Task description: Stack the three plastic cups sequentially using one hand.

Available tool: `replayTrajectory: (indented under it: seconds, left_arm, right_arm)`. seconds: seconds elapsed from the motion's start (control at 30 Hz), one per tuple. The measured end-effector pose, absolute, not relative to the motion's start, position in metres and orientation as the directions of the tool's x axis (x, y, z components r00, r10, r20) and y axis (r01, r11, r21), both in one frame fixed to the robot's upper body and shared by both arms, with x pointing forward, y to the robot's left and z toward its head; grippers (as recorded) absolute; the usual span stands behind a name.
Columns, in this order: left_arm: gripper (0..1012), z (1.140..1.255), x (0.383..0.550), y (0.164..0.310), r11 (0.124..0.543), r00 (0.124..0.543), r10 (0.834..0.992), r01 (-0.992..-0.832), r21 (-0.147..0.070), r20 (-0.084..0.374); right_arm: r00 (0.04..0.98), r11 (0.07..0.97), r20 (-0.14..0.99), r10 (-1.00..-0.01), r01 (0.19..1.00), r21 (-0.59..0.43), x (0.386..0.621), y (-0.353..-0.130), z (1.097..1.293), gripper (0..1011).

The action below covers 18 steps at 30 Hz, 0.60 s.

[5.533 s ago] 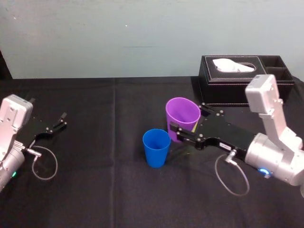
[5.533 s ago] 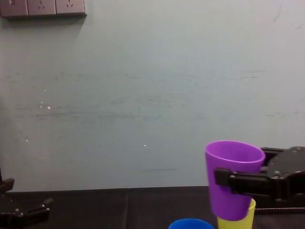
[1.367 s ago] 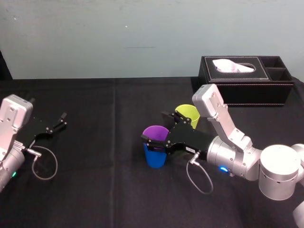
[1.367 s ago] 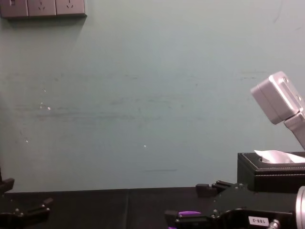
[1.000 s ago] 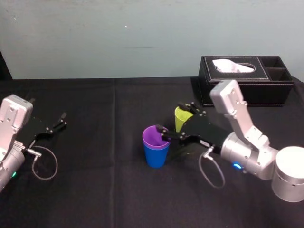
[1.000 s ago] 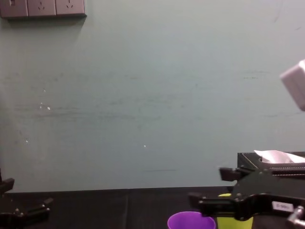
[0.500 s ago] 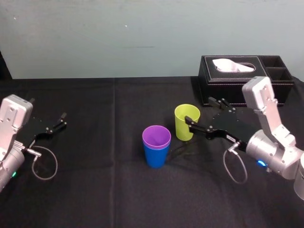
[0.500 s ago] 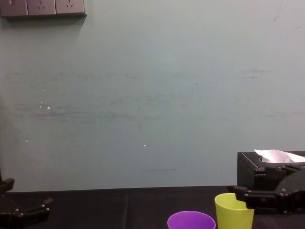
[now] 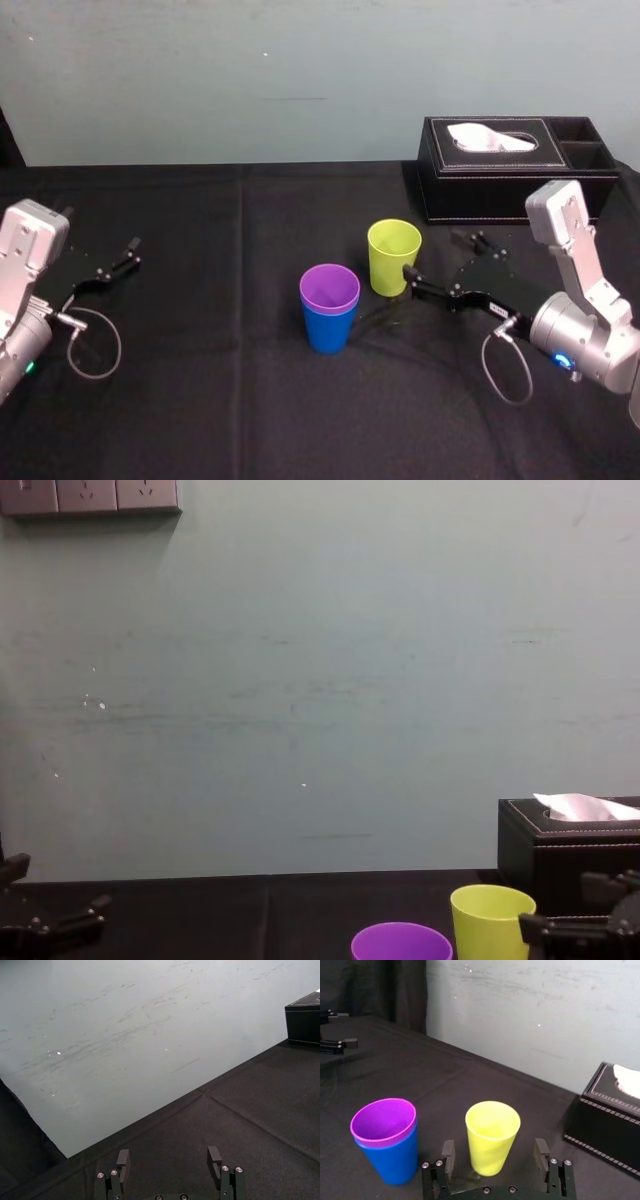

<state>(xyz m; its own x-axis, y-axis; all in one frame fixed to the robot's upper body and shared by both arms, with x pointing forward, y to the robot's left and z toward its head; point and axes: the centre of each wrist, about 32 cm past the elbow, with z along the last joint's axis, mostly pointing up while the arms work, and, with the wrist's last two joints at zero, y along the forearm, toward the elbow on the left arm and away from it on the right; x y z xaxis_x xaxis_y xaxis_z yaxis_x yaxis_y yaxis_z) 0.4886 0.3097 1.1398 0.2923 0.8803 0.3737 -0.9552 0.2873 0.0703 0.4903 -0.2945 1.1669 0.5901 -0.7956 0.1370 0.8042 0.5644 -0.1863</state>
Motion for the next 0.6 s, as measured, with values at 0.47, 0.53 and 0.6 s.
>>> replayTrajectory:
  seconds: [0.47, 0.53, 0.6]
  left_arm:
    - [1010, 1.14, 0.489, 0.31, 0.287, 0.292, 0.88, -0.955, 0.07, 0.374]
    - [1010, 1.14, 0.489, 0.31, 0.287, 0.292, 0.88, -0.955, 0.07, 0.374]
    - [1010, 1.14, 0.489, 0.31, 0.287, 0.292, 0.88, -0.955, 0.07, 0.374]
  right_arm:
    - [0.618, 0.591, 0.06, -0.784, 0.772, -0.236, 0.496, -0.296, 1.15, 1003]
    - [0.619, 0.591, 0.056, -0.783, 0.77, -0.239, 0.497, -0.296, 1.148, 1003]
    - [0.619, 0.591, 0.055, -0.783, 0.769, -0.241, 0.497, -0.295, 1.148, 1003]
